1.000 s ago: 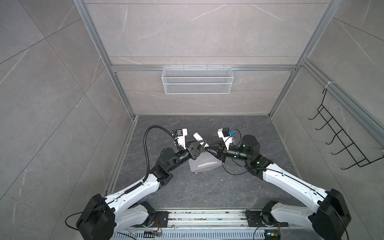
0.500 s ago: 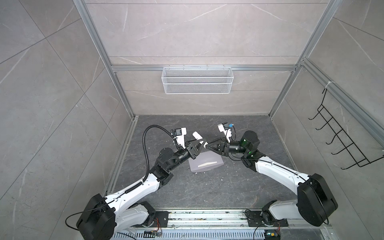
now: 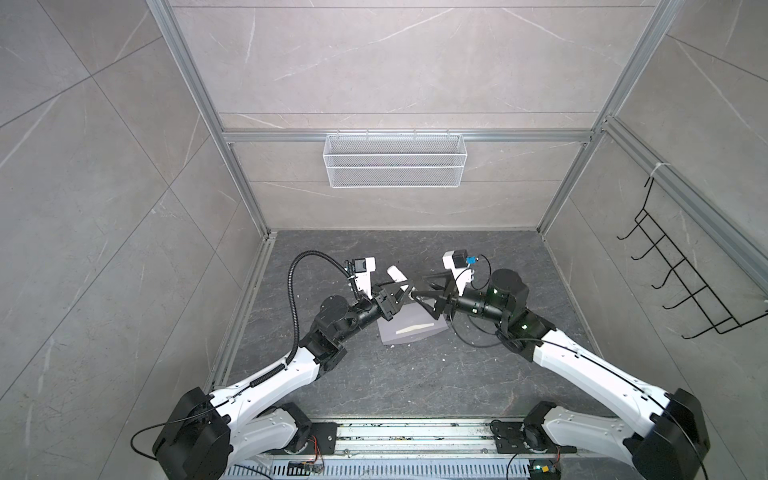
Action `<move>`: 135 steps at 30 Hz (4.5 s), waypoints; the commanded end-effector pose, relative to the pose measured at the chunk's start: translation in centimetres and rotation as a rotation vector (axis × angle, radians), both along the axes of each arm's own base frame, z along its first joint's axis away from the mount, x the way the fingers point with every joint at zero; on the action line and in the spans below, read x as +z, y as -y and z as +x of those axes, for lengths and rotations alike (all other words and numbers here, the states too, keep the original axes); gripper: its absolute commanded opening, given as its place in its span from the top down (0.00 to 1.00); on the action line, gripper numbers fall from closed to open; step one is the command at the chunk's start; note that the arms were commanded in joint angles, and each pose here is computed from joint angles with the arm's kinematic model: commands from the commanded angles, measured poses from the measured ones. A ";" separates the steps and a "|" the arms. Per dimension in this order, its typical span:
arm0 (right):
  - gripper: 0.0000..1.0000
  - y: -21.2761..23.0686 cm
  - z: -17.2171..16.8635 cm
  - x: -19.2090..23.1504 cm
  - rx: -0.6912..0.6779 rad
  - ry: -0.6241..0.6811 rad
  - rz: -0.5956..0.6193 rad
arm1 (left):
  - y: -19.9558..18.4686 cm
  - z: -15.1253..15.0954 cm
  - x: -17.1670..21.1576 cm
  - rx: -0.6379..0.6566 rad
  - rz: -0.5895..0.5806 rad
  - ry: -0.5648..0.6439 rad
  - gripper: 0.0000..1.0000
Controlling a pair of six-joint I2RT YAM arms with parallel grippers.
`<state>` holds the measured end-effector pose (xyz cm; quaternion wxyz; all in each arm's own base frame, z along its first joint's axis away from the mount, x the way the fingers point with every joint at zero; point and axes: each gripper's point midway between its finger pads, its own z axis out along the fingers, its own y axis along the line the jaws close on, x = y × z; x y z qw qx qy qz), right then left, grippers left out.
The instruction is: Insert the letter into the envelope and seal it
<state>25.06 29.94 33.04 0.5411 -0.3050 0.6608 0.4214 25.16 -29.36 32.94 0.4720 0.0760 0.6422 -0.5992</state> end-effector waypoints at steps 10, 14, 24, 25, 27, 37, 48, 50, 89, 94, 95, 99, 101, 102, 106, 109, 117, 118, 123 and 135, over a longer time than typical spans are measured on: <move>0.21 1.5 0.2 -2.0 -0.357 0.336 -0.351 | 0.0 -0.2 1.6 -0.001 -0.024 0.052 1.00; 0.25 0.3 0.4 -2.3 -0.384 0.371 -0.402 | 0.1 -0.1 1.5 -0.001 -0.023 0.047 1.00; 0.42 -0.9 0.6 -1.9 -0.428 0.406 -0.389 | 0.1 0.0 1.4 0.001 -0.020 0.046 1.00; 0.43 -0.9 0.6 -1.8 -0.430 0.407 -0.385 | 0.1 -0.1 1.4 0.000 -0.020 0.047 1.00; 0.46 -1.0 0.6 -1.8 -0.434 0.408 -0.384 | 0.1 0.0 1.3 0.001 -0.018 0.045 1.00; 0.68 -1.3 0.4 -1.3 -0.418 0.411 -0.365 | 0.2 0.0 1.2 -0.002 -0.015 0.042 1.00; 0.86 -1.1 0.0 -0.6 -0.236 0.232 -0.210 | 0.3 -0.2 1.4 -0.017 -0.014 0.053 1.00; 0.87 -0.5 0.8 -0.6 -0.150 0.107 -0.121 | 0.5 -0.4 1.5 -0.027 -0.015 0.056 1.00; 0.22 4.1 3.2 -1.5 -0.183 0.026 -0.058 | 0.5 -1.1 2.1 -0.053 -0.030 0.099 1.00; 0.23 5.0 1.4 -0.6 -0.310 0.203 -0.183 | 0.6 -0.8 1.9 -0.048 -0.029 0.091 1.00; 0.23 4.8 1.1 -0.6 -0.319 0.220 -0.209 | 0.7 -0.8 1.8 -0.050 -0.029 0.090 1.00; 0.23 3.7 0.3 -0.9 -0.324 0.266 -0.285 | 0.9 -0.5 1.7 -0.052 -0.033 0.078 1.00; 0.23 2.9 0.2 -1.4 -0.330 0.287 -0.330 | 0.9 -0.4 1.7 -0.053 -0.034 0.075 1.00; 0.23 2.5 0.0 -1.4 -0.329 0.300 -0.343 | 1.0 -0.4 1.7 -0.053 -0.033 0.074 1.00; 0.24 1.1 -0.2 -2.0 -0.351 0.346 -0.410 | 1.0 -0.4 1.7 -0.053 -0.032 0.072 1.00; 0.28 0.5 0.1 -2.2 -0.384 0.368 -0.442 | 1.0 -0.3 1.6 -0.052 -0.028 0.071 1.00; 0.41 -0.9 0.7 -2.2 -0.454 0.403 -0.473 | 1.1 -0.3 1.4 -0.053 -0.026 0.066 1.00; 0.43 -1.0 0.7 -2.1 -0.459 0.404 -0.471 | 1.1 -0.3 1.4 -0.052 -0.026 0.065 1.00; 0.60 -1.5 1.0 -1.9 -0.484 0.410 -0.467 | 1.1 -0.3 1.4 -0.054 -0.027 0.066 1.00; 0.91 -1.3 0.7 -1.6 -0.485 0.399 -0.432 | 1.1 -0.3 1.3 -0.053 -0.022 0.065 1.00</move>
